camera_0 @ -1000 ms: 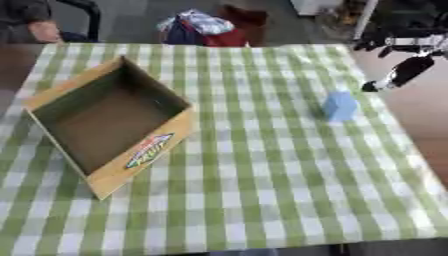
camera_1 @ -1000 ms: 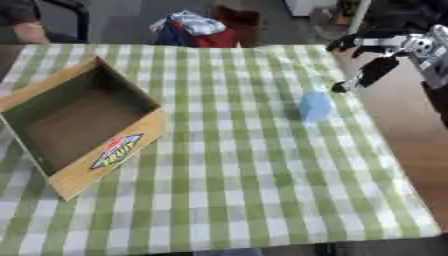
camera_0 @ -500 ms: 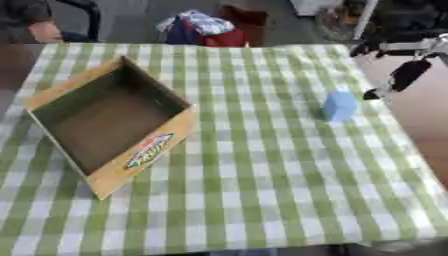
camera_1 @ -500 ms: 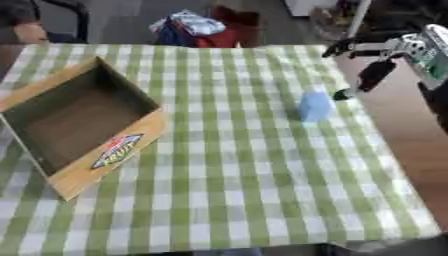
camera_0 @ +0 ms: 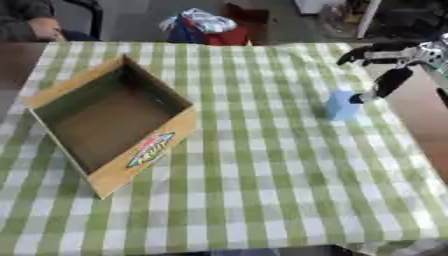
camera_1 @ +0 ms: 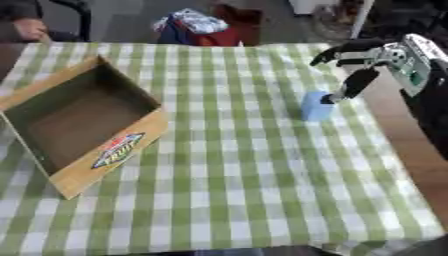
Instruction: Pick up objects on the table and place them in the box.
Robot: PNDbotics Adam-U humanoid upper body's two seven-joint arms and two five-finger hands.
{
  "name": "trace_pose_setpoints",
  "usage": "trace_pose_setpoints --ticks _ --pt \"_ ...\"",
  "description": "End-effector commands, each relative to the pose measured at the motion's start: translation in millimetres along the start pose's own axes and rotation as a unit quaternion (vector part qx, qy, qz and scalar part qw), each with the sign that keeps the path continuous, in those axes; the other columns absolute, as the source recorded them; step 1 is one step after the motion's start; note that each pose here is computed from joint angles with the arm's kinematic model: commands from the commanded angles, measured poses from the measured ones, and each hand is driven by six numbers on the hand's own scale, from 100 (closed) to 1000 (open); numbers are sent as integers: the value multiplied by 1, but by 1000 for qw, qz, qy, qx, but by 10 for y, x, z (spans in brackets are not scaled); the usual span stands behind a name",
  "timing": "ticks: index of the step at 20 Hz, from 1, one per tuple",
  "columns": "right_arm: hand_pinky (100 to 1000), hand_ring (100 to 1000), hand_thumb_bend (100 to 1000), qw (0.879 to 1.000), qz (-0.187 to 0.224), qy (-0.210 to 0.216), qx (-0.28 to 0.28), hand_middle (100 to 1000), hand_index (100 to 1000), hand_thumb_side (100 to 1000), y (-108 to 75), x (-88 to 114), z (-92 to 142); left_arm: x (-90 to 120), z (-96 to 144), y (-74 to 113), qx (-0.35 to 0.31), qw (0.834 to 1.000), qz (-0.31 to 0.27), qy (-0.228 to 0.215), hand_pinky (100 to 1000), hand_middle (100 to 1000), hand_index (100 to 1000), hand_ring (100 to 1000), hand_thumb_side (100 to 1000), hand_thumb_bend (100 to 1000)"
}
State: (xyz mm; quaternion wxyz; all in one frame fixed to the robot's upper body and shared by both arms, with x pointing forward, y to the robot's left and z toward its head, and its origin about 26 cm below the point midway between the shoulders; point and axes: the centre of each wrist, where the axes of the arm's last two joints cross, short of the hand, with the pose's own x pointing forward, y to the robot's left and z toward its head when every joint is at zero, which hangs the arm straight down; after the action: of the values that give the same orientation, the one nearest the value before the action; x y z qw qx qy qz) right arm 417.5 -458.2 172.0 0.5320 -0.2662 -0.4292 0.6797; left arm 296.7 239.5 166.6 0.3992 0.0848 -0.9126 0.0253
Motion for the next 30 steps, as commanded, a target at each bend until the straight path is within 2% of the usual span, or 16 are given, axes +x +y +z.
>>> trace_pose_setpoints --ticks 1,12,30 --pt "897 1000 423 1000 14 9 -3 989 974 389 -97 -35 57 74 -52 19 -2 1000 -1 -17 650 658 703 593 679 100" --pt "901 1000 425 1000 24 9 12 987 960 390 -41 -35 13 76 -55 16 -3 1000 -1 -18 650 656 702 594 679 100" --pt "907 1000 416 998 31 40 33 977 873 358 145 -114 -31 77 -57 16 -2 1000 -1 -18 650 655 701 597 679 100"
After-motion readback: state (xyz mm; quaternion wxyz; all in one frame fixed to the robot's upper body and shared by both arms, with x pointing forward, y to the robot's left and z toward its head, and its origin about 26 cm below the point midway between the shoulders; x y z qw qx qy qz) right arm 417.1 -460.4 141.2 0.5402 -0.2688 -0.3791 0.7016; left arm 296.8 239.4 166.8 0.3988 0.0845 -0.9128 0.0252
